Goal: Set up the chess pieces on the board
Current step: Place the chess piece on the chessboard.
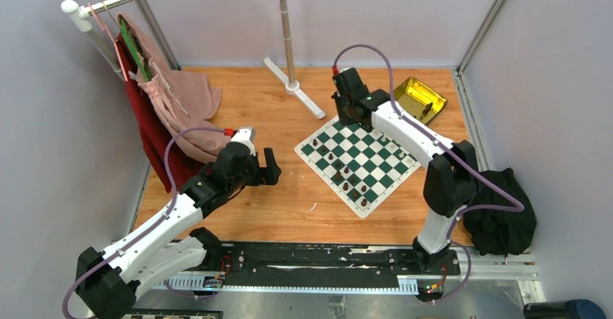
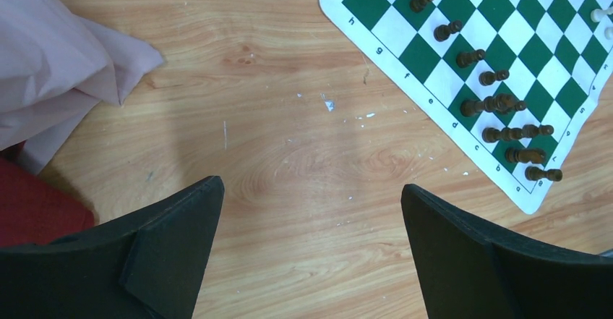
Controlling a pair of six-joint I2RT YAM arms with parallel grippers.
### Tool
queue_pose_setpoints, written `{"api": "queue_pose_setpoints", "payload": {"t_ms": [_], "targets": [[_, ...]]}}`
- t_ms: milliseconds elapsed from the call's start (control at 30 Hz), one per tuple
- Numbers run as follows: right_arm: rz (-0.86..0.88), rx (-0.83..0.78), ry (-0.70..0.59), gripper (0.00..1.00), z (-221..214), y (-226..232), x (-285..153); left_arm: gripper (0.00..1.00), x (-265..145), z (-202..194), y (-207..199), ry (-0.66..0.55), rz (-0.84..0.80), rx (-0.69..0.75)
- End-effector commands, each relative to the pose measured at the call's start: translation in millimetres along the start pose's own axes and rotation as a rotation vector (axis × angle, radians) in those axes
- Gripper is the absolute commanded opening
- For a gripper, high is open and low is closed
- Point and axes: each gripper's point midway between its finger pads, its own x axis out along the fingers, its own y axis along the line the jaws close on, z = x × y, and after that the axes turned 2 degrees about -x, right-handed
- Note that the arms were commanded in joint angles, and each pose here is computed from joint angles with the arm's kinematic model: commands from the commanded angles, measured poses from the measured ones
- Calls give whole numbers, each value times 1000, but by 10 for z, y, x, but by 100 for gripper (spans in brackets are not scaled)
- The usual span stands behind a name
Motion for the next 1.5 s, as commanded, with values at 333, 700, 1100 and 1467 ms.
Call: {"api": "queue_pose_setpoints", "payload": {"t_ms": [333, 700, 1100, 1467], "targets": [[131, -184, 126, 0, -712, 1089, -236, 100, -87, -74, 182, -6, 53, 17], [153, -236, 171, 0, -913, 1323, -95, 100, -57, -128, 216, 5, 61, 26], [160, -269, 180, 0, -978, 1401, 169, 100, 47, -223, 220, 48, 67, 45], [158, -264, 185, 1, -953, 1366, 368, 100, 113, -243, 226, 63, 72, 65]]}}
